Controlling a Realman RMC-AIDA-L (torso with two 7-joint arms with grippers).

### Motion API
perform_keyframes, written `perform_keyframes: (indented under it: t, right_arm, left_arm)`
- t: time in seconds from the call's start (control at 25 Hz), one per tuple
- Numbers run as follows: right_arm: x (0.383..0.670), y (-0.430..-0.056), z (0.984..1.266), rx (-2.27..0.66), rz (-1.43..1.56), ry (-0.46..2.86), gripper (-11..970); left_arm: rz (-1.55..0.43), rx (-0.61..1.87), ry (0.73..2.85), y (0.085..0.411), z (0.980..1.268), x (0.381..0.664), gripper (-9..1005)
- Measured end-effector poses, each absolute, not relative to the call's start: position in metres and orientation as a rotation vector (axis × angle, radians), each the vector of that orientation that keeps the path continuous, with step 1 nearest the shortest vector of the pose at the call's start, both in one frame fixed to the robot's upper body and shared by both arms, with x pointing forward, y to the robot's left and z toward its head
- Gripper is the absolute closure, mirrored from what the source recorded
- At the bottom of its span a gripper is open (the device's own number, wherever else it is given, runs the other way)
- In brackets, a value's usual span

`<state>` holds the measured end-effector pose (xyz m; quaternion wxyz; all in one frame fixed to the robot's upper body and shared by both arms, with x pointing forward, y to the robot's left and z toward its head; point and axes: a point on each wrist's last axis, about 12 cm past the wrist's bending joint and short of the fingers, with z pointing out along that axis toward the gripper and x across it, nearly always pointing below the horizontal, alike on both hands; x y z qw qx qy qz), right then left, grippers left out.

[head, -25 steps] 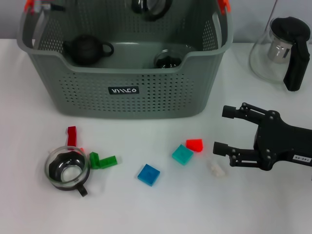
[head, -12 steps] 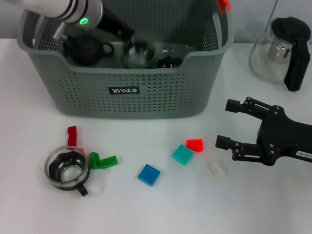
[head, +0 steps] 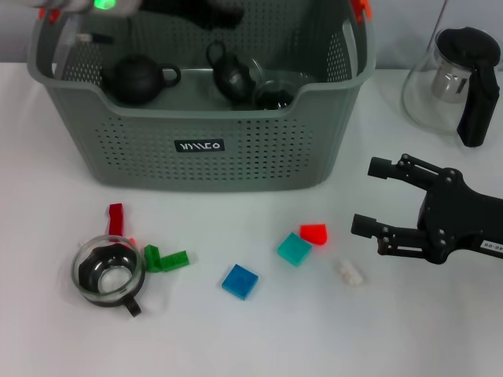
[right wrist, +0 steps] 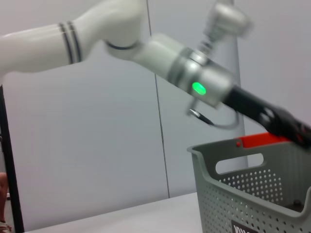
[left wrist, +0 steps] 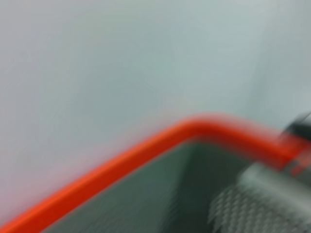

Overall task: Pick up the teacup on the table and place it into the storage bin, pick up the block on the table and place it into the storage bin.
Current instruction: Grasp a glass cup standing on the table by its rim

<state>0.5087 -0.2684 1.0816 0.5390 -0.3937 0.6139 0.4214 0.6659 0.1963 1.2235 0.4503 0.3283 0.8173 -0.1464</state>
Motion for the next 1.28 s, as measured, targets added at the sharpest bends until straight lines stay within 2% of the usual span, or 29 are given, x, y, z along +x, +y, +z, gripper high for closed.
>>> perform_keyframes:
  t: [0.12,0.28,0.4,0.44,0.48,0.64,0.84,1.28]
  right_arm:
    - [0.509,-0.269,1.082,-0.934,1.001,1.46,13]
    - [0.507,-0.269,1.081,-0.931,1.002,1.464,13]
    - [0.506,-0.269,1.08,-0.927,1.003,1.467,12]
    - [0.506,-0.27,1.08,-0.925,1.004,1.469,12]
    - [0.506,-0.27,1.08,-0.923,1.005,1.47,12]
    - [0.505,-0.27,1.079,-0.925,1.009,1.475,12]
    - [0.506,-0.269,1.079,-0.927,1.011,1.475,12]
    - [0.504,-0.269,1.077,-0.921,1.022,1.484,13]
  left_arm:
    - [-0.609,0.822,1.897,0.223,1.242,0.638,407]
    - [-0.826,0.837,1.781,0.268,1.235,0.598,415]
    - [-0.859,0.882,1.723,0.296,1.215,0.565,419]
    - [-0.844,0.922,1.72,0.308,1.2,0.547,419]
    - [-0.844,0.922,1.72,0.308,1.2,0.547,420]
    - [-0.775,0.963,1.815,0.326,1.171,0.52,420]
    - [-0.706,1.025,2.011,0.334,1.157,0.513,421]
    - [-0.497,1.149,2.268,0.325,1.152,0.532,424]
